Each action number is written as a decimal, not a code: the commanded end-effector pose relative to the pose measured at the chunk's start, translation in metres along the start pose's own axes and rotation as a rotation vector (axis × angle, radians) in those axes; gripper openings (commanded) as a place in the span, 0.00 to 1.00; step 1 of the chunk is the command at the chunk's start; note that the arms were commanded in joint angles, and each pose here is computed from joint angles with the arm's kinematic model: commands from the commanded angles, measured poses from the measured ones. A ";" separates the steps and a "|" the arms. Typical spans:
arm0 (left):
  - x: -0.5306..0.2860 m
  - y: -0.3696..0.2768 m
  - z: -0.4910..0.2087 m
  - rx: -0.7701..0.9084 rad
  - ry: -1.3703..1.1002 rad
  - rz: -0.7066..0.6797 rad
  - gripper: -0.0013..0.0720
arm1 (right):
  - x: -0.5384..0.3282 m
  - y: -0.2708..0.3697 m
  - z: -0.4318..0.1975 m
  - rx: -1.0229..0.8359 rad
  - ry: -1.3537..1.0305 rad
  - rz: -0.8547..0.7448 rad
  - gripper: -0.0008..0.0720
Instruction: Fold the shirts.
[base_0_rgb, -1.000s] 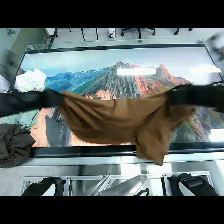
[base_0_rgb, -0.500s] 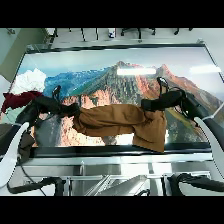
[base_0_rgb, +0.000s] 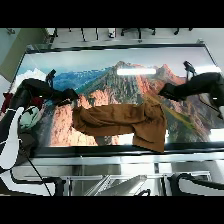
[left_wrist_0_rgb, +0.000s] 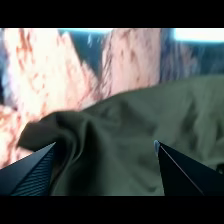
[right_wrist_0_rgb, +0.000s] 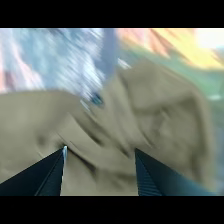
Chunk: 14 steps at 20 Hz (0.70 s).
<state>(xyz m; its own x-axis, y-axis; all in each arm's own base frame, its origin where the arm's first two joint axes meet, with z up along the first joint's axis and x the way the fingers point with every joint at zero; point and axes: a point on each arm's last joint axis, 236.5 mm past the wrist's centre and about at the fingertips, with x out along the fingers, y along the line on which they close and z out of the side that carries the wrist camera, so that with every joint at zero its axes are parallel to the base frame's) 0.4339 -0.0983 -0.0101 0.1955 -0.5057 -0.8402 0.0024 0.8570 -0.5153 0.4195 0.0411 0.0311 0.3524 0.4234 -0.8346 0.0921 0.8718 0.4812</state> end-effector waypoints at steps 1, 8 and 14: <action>-0.007 0.029 -0.068 -0.085 0.221 0.007 0.97 | -0.015 -0.032 -0.049 0.016 0.138 0.019 0.70; 0.043 0.033 -0.154 -0.201 0.196 -0.007 0.97 | 0.064 -0.026 -0.068 0.069 0.143 0.169 0.70; 0.070 -0.006 -0.138 -0.069 0.162 -0.002 0.56 | 0.112 -0.021 -0.080 0.044 0.232 0.168 0.70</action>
<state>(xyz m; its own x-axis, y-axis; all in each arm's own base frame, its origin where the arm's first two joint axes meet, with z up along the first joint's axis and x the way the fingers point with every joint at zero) 0.2997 -0.1352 -0.0891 0.0030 -0.5264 -0.8502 -0.1074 0.8451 -0.5237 0.3761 0.0784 -0.0803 0.1541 0.6030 -0.7828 0.1069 0.7774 0.6199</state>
